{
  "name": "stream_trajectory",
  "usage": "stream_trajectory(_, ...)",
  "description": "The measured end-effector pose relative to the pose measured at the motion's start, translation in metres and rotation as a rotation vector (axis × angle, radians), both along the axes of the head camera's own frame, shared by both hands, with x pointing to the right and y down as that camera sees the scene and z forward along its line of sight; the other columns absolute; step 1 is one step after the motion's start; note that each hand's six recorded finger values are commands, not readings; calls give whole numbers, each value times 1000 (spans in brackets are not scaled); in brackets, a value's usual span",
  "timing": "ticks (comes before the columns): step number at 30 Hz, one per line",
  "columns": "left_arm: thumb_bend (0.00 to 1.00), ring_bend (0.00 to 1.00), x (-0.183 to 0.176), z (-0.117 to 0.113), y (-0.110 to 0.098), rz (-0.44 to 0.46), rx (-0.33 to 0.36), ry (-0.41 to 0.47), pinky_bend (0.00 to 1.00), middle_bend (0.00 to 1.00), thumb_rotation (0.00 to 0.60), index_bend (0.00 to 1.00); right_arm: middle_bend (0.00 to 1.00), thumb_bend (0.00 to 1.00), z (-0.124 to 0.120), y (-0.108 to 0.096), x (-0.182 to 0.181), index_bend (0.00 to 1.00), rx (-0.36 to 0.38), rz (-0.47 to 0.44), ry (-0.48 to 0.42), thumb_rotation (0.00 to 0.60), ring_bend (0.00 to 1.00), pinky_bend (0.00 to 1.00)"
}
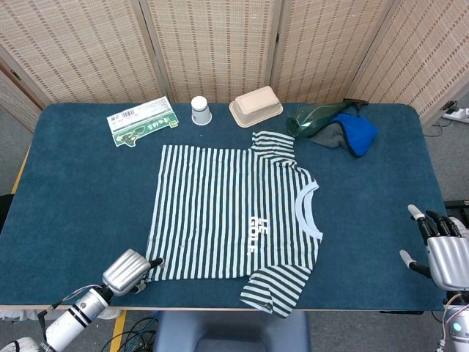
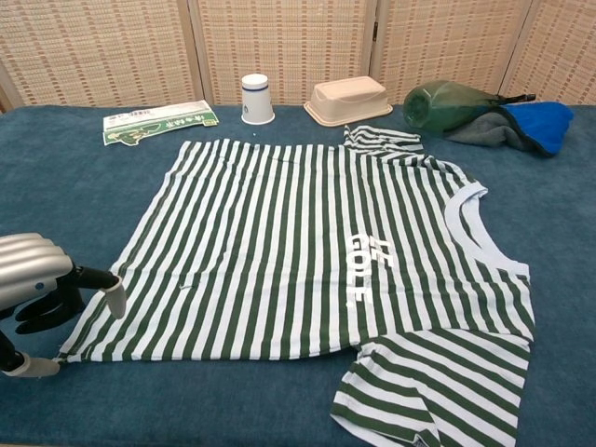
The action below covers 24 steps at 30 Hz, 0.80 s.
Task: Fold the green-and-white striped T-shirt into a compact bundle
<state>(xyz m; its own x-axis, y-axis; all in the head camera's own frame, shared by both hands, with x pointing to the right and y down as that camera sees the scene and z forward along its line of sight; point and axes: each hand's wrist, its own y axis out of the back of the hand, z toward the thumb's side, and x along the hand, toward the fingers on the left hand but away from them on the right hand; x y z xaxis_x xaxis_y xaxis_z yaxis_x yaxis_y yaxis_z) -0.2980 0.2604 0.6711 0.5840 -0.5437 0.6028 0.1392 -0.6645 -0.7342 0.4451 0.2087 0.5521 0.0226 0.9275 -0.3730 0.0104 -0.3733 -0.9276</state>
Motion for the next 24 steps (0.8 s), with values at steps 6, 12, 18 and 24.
stream_trajectory(6,145,806,0,7,0,-2,-8,-15,958,890,600,401,275,222,-1,0,1,81,2,3,1,600,193,186)
stream_trajectory(12,145,806,5,13,-2,3,-8,-19,958,890,600,402,275,221,-1,0,3,81,3,7,4,600,193,186)
stream_trajectory(18,145,806,12,17,-9,-8,11,-5,958,890,600,421,275,222,-1,1,4,81,4,13,6,600,193,186)
stream_trajectory(24,145,806,17,18,-17,-28,33,14,958,890,600,430,275,222,-2,2,6,81,6,19,9,600,199,186)
